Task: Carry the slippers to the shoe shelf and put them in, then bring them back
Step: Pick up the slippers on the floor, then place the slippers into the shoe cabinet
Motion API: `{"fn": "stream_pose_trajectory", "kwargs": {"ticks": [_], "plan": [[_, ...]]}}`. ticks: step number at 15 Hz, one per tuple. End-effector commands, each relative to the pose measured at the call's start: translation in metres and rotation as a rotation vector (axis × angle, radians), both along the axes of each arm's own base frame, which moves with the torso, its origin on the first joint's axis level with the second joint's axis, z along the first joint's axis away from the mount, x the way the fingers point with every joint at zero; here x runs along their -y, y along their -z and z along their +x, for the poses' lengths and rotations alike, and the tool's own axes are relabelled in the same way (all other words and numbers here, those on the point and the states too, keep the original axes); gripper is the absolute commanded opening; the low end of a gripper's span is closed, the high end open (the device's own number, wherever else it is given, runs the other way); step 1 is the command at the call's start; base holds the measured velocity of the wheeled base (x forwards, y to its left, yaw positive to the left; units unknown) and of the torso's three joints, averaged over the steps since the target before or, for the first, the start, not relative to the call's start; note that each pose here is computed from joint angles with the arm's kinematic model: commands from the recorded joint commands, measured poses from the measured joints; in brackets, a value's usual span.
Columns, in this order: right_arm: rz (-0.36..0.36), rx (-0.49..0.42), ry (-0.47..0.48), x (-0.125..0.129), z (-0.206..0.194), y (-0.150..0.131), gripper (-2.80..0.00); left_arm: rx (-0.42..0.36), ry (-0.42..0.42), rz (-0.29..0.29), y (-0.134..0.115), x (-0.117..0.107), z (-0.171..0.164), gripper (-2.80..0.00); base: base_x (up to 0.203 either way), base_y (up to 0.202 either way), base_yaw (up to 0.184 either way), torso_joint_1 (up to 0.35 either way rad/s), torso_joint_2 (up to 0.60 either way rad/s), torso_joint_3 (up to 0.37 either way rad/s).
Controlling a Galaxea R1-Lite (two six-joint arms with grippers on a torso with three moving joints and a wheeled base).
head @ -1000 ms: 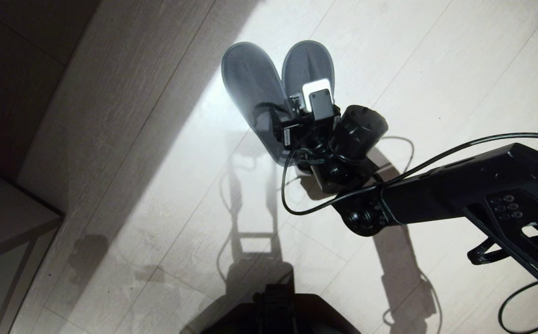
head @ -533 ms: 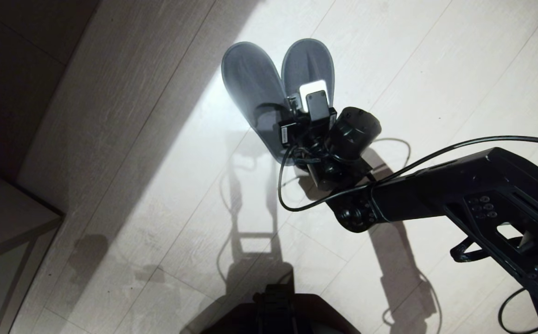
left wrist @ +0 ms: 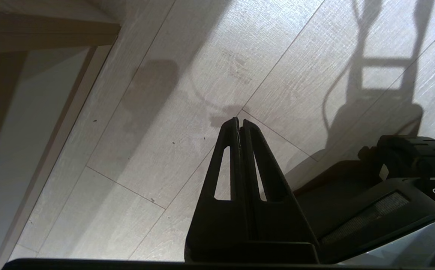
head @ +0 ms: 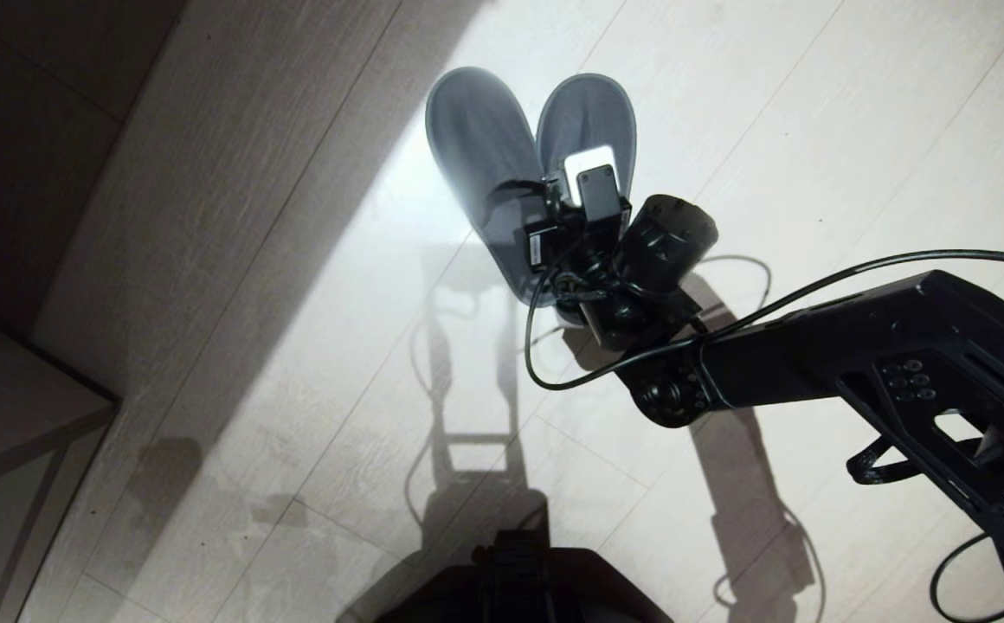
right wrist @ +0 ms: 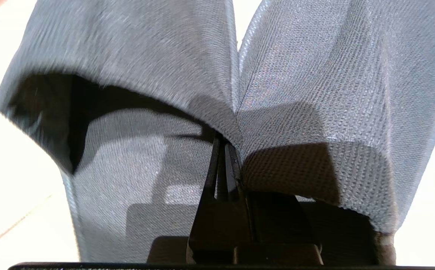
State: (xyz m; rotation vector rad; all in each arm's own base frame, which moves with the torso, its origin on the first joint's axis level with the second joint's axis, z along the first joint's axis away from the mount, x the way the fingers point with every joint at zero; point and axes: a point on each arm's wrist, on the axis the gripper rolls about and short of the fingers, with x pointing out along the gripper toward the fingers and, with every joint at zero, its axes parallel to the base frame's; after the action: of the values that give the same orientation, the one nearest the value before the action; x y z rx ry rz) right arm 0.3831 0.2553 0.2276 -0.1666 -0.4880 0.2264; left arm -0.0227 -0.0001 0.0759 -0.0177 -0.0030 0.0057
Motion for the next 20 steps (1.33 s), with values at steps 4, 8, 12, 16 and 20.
{"fn": "stream_pose_trajectory", "kwargs": {"ticks": [4,8,12,16,20], "plan": [[0.039,0.013,-0.113,0.021,-0.05,-0.061,-2.8,0.0,0.0,0.001,0.0,0.0,0.0,-2.8,0.0,0.0,0.0,0.0,0.0,0.0],[0.042,-0.071,-0.28,0.041,-0.113,-0.085,-2.8,0.0,0.0,0.001,0.0,0.0,0.0,-2.8,0.0,0.0,0.0,0.0,0.0,0.0],[0.025,-0.168,-0.339,0.065,-0.161,-0.082,-2.8,0.0,0.0,0.002,0.0,0.0,0.0,-2.8,0.0,0.0,0.0,0.0,0.0,0.0],[0.038,-0.186,-0.239,0.127,-0.195,-0.082,-2.8,0.0,0.0,0.005,0.0,0.0,0.0,-2.8,0.0,0.0,0.0,0.0,0.0,0.0],[0.067,-0.186,-0.099,0.179,-0.225,-0.086,-2.8,0.0,0.0,0.007,0.0,0.0,0.0,-2.8,0.0,0.0,0.0,0.0,0.0,0.0]]}}
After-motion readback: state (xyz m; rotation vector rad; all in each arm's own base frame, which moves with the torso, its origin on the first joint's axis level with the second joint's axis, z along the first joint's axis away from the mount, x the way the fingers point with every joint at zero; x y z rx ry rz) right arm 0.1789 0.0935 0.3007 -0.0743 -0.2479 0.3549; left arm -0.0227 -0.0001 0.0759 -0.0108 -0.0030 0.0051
